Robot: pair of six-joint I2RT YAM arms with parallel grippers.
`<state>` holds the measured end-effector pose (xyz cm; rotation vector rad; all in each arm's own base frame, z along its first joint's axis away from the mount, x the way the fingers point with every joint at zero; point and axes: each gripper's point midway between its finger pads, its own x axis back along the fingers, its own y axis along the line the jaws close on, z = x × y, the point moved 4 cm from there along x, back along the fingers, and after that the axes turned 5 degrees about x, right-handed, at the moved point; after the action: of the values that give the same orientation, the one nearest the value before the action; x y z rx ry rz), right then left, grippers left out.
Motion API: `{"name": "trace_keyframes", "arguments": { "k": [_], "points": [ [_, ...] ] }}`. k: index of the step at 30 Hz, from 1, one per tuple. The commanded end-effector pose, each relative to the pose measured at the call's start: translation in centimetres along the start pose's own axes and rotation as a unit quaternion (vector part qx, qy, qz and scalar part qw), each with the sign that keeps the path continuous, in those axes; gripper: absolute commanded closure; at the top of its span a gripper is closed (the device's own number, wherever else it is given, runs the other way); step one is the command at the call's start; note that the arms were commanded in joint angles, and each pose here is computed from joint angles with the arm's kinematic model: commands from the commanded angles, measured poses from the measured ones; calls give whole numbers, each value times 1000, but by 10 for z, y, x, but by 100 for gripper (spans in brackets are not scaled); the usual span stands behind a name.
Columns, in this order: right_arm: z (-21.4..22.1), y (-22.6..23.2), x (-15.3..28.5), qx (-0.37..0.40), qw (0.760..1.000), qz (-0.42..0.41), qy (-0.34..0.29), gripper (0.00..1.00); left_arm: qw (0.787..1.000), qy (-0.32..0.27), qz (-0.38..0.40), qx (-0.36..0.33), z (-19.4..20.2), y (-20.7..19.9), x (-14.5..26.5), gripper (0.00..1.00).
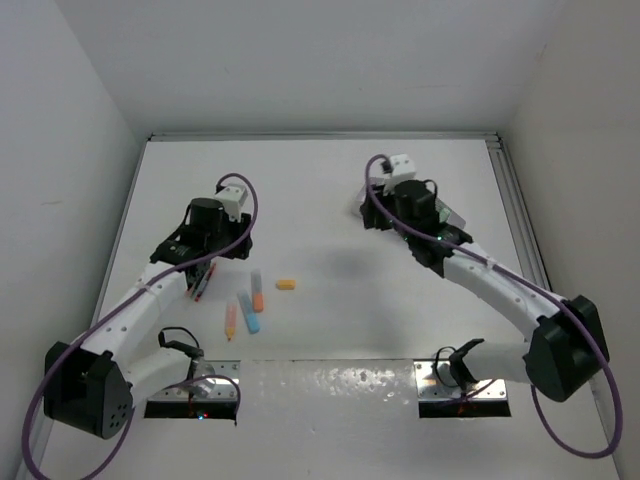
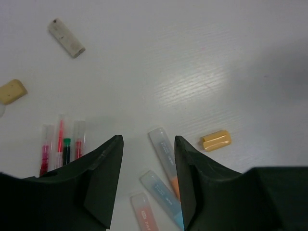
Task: Sort the stationery into containers
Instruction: Pick up the pen from the center of the board.
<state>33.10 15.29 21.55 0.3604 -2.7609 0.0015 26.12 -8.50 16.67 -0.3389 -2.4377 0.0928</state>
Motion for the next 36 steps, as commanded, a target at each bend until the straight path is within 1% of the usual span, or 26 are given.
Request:
{"name": "trace_keyframes", "arguments": {
  "k": [1, 2, 4, 5, 7, 8, 10, 11, 12, 14, 15, 17, 18, 20, 21, 22, 23, 26, 27, 28, 29, 31, 32, 33, 34, 36],
  "points": [
    [52, 46, 2, 50, 991, -86, 92, 46, 997, -6, -71, 23, -19, 18, -4, 56],
    [58, 65, 5, 59, 986, -117, 102, 45, 994, -10, -105, 29, -21, 31, -4, 58],
    [67, 84, 4, 75, 979, -148, 118, 43, 993, -2, -113, 23, -23, 38, -4, 58],
    [72, 99, 8, 91, 974, -168, 123, 42, 993, 8, -114, 21, -19, 39, -3, 55],
    [82, 112, 7, 124, 965, -183, 144, 40, 993, 20, -114, 20, -13, 39, -2, 51],
    [87, 122, 10, 141, 959, -196, 150, 40, 993, 30, -112, 22, -9, 39, -3, 51],
    [99, 130, 9, 161, 949, -209, 171, 40, 994, 59, -70, -68, -2, 38, -5, 51],
    [104, 137, 11, 171, 945, -219, 174, 40, 989, 79, 22, -125, 6, 21, -7, 53],
    [109, 140, 12, 175, 942, -225, 179, 40, 959, 87, 73, -261, 10, 21, -5, 57],
    [116, 147, 12, 180, 938, -231, 186, 40, 911, 108, 141, -373, 32, 22, 9, 58],
    [119, 148, 13, 182, 936, -235, 189, 40, 857, 116, 166, -474, 50, 30, 9, 58],
    [125, 148, 13, 180, 934, -237, 195, 39, 800, 121, 186, -557, 76, 37, 19, 57],
    [126, 149, 13, 178, 934, -239, 195, 39, 742, 110, 200, -631, 81, 40, 18, 56],
    [127, 149, 14, 173, 935, -241, 193, 39, 694, 97, 209, -682, 90, 41, 18, 55],
    [129, 148, 16, 173, 934, -243, 196, 39, 656, 90, 225, -714, 95, 40, 16, 54],
    [130, 148, 17, 172, 934, -244, 196, 39, 641, 86, 244, -723, 100, 36, 17, 53],
    [133, 146, 19, 169, 934, -243, 199, 39, 613, 81, 263, -741, 101, 33, 15, 52],
    [139, 140, 26, 162, 936, -238, 204, 39, 578, 84, 331, -741, 113, 25, 17, 50],
    [141, 138, 27, 161, 937, -235, 205, 39, 542, 79, 352, -759, 116, 23, 17, 49],
    [142, 135, 29, 158, 938, -230, 204, 39, 525, 97, 382, -754, 127, 24, 20, 50],
    [146, 131, 32, 158, 939, -226, 206, 39, 491, 94, 399, -769, 130, 23, 19, 51],
    [148, 127, 36, 155, 941, -222, 205, 38, 464, 113, 425, -769, 142, 26, 19, 53],
    [150, 122, 38, 156, 943, -213, 205, 38, 445, 113, 431, -776, 145, 27, 17, 53],
    [151, 120, 39, 155, 943, -211, 204, 38, 434, 116, 435, -780, 147, 29, 15, 53],
    [155, 117, 41, 158, 944, -205, 206, 38, 415, 119, 437, -789, 147, 30, 13, 54],
    [153, 113, 43, 155, 946, -199, 203, 38, 403, 116, 437, -796, 147, 31, 9, 54]
  ]
}}
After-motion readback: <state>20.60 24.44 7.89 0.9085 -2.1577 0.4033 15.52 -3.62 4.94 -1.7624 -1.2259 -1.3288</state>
